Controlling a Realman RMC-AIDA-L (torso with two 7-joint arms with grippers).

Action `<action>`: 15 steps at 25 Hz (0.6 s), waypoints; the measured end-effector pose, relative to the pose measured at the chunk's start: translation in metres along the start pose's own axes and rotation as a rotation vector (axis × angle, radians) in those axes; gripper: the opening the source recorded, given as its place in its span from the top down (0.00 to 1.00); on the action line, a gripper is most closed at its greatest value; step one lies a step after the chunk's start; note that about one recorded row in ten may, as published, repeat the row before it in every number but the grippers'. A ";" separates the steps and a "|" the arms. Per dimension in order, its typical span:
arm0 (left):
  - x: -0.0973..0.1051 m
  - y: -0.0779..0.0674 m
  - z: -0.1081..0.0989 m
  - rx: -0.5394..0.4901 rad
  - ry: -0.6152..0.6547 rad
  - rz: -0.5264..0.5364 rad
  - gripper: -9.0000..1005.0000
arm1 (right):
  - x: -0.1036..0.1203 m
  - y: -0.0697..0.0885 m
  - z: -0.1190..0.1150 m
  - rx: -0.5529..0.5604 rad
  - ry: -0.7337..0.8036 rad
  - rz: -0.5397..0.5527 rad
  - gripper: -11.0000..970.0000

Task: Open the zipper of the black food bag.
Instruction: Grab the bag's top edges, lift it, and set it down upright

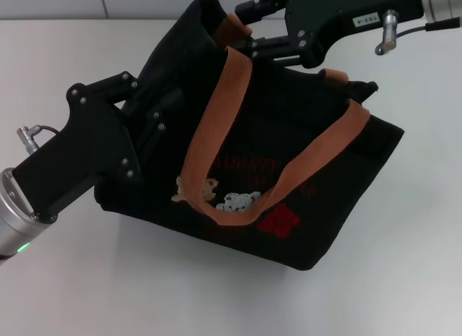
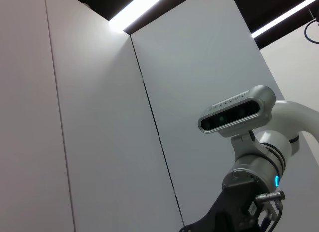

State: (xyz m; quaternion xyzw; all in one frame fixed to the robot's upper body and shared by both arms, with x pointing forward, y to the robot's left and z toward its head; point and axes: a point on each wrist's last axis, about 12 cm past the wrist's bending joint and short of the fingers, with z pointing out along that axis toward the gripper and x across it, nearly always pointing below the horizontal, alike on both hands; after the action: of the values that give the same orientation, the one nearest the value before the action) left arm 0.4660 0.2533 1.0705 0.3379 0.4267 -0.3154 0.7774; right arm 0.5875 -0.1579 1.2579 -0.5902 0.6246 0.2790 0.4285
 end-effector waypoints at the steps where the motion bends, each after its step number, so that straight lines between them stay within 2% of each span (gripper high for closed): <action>1: 0.000 0.000 0.000 0.000 0.000 0.000 0.79 | 0.000 0.001 0.001 -0.005 0.003 0.000 0.48; 9: 0.000 0.000 0.000 0.001 -0.003 0.000 0.79 | -0.007 0.007 0.001 -0.037 0.016 -0.016 0.48; 15: 0.000 0.001 0.001 0.005 -0.005 0.001 0.79 | -0.010 0.009 0.010 -0.055 0.058 -0.037 0.48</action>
State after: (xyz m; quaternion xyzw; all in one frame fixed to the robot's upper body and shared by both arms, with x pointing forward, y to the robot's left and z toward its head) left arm 0.4669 0.2525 1.0714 0.3393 0.4239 -0.3170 0.7776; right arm 0.5801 -0.1428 1.2601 -0.6212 0.6179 0.2706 0.3989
